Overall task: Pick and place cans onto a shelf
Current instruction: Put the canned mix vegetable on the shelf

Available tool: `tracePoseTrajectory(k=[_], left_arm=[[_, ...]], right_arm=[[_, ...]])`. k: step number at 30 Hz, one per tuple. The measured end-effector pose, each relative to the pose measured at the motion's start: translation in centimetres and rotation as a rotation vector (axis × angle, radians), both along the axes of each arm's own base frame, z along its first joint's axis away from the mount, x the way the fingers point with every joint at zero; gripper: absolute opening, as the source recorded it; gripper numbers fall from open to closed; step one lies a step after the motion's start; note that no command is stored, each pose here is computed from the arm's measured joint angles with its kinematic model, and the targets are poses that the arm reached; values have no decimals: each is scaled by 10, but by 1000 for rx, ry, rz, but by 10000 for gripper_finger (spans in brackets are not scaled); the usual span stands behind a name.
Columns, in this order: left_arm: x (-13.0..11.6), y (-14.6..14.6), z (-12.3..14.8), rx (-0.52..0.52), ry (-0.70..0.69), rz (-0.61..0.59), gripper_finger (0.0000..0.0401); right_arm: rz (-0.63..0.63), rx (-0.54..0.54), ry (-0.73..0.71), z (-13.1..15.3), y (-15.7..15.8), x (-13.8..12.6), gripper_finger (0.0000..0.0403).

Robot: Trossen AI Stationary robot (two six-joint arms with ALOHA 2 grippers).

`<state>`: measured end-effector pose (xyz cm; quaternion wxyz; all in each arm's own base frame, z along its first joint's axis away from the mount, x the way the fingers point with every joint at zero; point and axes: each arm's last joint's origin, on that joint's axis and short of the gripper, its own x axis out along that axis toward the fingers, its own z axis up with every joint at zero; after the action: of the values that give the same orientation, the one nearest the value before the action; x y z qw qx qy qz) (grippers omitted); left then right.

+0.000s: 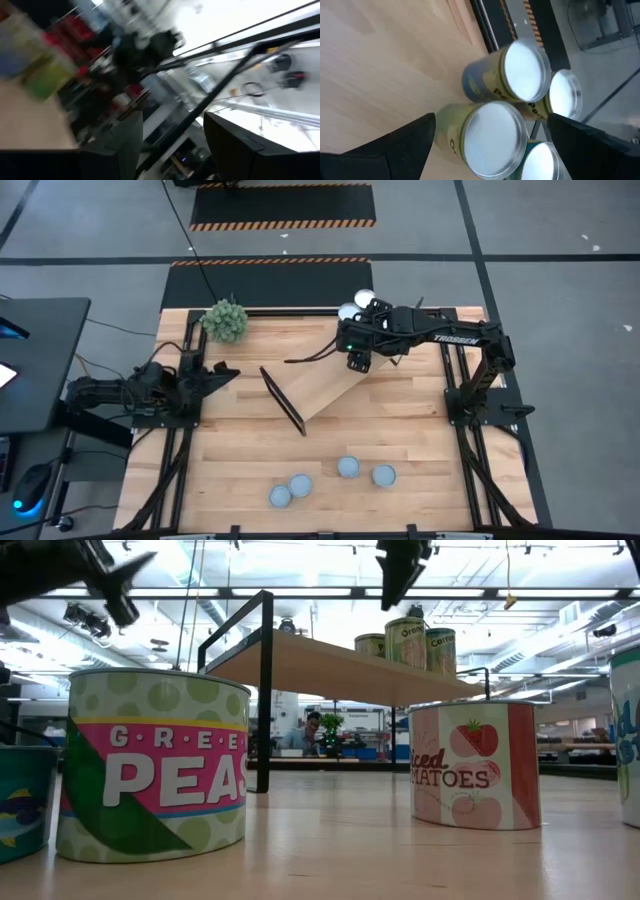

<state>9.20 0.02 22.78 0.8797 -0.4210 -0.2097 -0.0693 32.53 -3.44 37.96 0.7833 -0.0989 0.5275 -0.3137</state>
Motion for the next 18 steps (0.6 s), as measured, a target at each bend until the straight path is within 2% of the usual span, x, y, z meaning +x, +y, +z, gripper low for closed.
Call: tracePoseTrajectory(k=[4, 9, 18], left_arm=[[-3, 0, 6, 41, -52, 15, 215], [-2, -3, 19, 123, 19, 18, 215], [4, -8, 52, 272, 208, -2, 215]], right_arm=[[0, 1, -52, 11, 9, -1, 391], [48, 52, -100, 15, 32, 0, 391], [153, 253, -220, 14, 79, 8, 391]])
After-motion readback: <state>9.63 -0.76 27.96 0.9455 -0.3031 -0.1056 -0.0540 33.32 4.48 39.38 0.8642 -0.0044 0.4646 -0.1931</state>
